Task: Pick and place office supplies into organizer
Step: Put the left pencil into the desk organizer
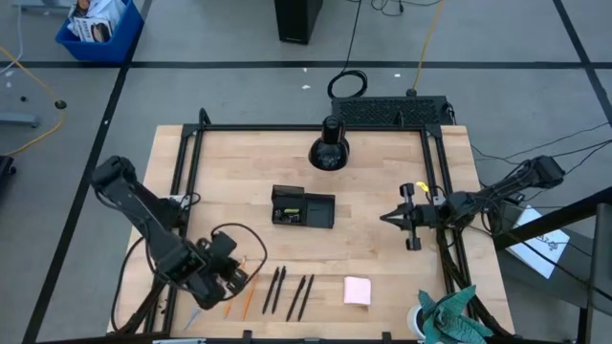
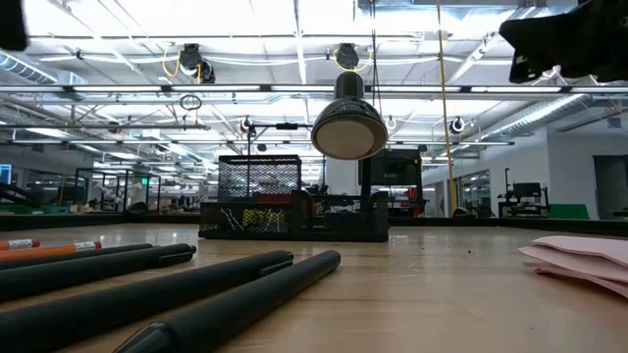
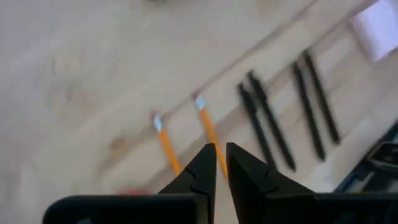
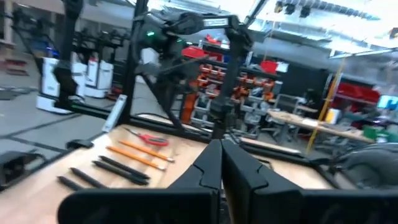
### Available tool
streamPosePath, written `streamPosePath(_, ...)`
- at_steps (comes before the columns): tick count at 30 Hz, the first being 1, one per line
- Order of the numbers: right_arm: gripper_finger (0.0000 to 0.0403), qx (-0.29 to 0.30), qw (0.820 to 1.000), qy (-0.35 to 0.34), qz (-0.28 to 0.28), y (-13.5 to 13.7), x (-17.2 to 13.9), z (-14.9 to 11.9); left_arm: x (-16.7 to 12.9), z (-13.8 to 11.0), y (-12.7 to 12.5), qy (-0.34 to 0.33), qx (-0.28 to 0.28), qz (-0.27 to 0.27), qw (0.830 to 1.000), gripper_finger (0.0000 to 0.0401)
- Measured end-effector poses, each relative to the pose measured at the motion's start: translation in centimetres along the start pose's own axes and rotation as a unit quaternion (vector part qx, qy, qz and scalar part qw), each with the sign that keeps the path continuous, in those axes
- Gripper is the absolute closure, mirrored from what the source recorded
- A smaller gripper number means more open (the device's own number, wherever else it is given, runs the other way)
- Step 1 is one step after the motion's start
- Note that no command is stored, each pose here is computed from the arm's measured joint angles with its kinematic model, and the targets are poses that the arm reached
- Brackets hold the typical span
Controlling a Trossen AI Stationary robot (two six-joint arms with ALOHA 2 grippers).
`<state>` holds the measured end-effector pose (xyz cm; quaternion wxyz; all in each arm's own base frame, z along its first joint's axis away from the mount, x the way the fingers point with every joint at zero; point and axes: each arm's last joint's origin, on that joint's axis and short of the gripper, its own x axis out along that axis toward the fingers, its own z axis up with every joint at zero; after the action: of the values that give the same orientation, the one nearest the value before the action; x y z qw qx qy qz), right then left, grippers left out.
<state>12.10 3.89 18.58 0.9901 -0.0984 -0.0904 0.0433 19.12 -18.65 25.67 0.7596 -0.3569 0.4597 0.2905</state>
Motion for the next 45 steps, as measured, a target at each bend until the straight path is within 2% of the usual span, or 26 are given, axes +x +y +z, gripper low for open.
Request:
streamPosePath(4, 0.0402, -0.032, 0.999, 0.001, -0.032, -0.4, 0.1, 0.0, 2.0, -0.6, -0.3, 0.061, -0.046, 0.059, 0.995, 0.0359)
streamPosePath(8, 0.0401, -0.045, 0.996, 0.021, -0.068, -0.8, 0.1, -0.2, 4.2, -0.1, -0.7, 0.073, -0.076, 0.104, 0.989, 0.0359)
streamPosePath(16, 0.04, -0.068, 0.994, 0.028, -0.079, -1.0, 0.1, -0.3, 7.1, 1.8, -1.3, 0.081, -0.068, 0.13, 0.986, 0.0359)
streamPosePath(21, 0.0399, -0.031, 0.996, 0.037, -0.076, -1.0, 0.1, -0.6, 7.9, 1.9, -1.4, 0.127, -0.043, 0.141, 0.981, 0.0359)
streamPosePath(25, 0.0399, -0.004, 0.996, 0.035, -0.077, -1.0, 0.1, -0.6, 8.0, 1.7, -1.4, 0.121, -0.021, 0.14, 0.983, 0.0356)
streamPosePath(28, 0.0399, 0.006, 0.996, 0.032, -0.078, -1.0, 0.1, -0.6, 7.9, 1.2, -1.5, 0.089, 0.008, 0.13, 0.987, 0.0335)
streamPosePath(31, 0.0399, 0.007, 0.996, 0.029, -0.079, -1.0, 0.1, -0.5, 7.8, 0.7, -1.5, 0.074, 0.021, 0.127, 0.989, 0.0293)
streamPosePath(37, 0.0399, -0.004, 0.997, 0.019, -0.081, -1.1, 0.1, -0.3, 7.8, 0.4, -1.5, 0.073, 0.004, 0.131, 0.989, 0.0215)
streamPosePath(40, 0.0399, -0.009, 0.996, 0.02, -0.081, -1.1, 0.1, -0.3, 7.9, 0.4, -1.4, 0.072, -0.002, 0.131, 0.989, 0.0199)
streamPosePath(45, 0.0399, -0.005, 0.997, 0.02, -0.081, -1.0, 0.1, -0.3, 9.2, 0.0, -0.6, 0.077, -0.012, 0.125, 0.989, 0.0204)
